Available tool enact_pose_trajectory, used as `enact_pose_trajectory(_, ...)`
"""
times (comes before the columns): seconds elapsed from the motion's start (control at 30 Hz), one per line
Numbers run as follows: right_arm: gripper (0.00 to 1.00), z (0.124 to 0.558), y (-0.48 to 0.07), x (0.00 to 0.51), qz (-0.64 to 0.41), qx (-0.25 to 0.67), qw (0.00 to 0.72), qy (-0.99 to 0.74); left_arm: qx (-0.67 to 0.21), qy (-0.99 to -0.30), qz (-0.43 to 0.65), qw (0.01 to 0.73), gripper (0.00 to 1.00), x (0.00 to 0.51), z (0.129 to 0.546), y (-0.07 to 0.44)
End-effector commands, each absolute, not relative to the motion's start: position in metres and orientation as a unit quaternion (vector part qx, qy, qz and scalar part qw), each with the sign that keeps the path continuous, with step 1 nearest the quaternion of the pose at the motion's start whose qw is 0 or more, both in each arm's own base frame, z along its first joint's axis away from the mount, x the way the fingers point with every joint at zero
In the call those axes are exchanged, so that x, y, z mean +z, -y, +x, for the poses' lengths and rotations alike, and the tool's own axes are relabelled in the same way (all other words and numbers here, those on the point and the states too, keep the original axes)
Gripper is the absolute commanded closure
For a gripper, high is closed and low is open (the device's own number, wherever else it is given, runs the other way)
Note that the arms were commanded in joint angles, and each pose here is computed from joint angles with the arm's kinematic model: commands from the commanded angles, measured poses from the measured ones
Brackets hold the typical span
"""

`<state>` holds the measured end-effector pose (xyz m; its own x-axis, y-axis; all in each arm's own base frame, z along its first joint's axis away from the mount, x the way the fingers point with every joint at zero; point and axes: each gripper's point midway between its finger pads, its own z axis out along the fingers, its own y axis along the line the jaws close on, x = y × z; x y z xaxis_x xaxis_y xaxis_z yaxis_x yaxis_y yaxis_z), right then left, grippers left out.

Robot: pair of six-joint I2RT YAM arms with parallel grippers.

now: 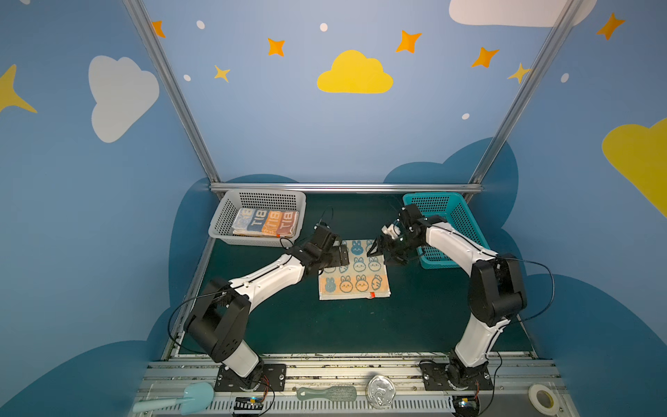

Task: Fold and stack the towels
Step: 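Raise both grippers and move them to the towel's far edge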

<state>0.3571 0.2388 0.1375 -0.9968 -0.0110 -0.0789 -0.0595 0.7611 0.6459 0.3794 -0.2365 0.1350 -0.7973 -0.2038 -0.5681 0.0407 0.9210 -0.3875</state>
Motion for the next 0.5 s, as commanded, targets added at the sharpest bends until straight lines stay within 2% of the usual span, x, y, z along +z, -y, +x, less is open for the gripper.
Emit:
enact_pose_trajectory(0.0, 0.14, 0.383, -0.234, 0.120, 0.009, 0.330, 0.012, -0.944, -0.207, -0.934, -0.040, 0.288, 0.00, 0.121, 0.406, 0.240)
enact_pose_trajectory(0.2, 0.14, 0.436, -0.255, 0.110, 0.022, 0.357, 0.009, -0.934, -0.266, -0.928, -0.038, 0.258, 0.00, 0.101, 0.453, 0.252)
enact_pose_trajectory(0.47, 0.14, 0.462, -0.255, 0.071, 0.028, 0.332, -0.009, -0.943, -0.251, -0.939, -0.045, 0.233, 0.00, 0.064, 0.472, 0.244)
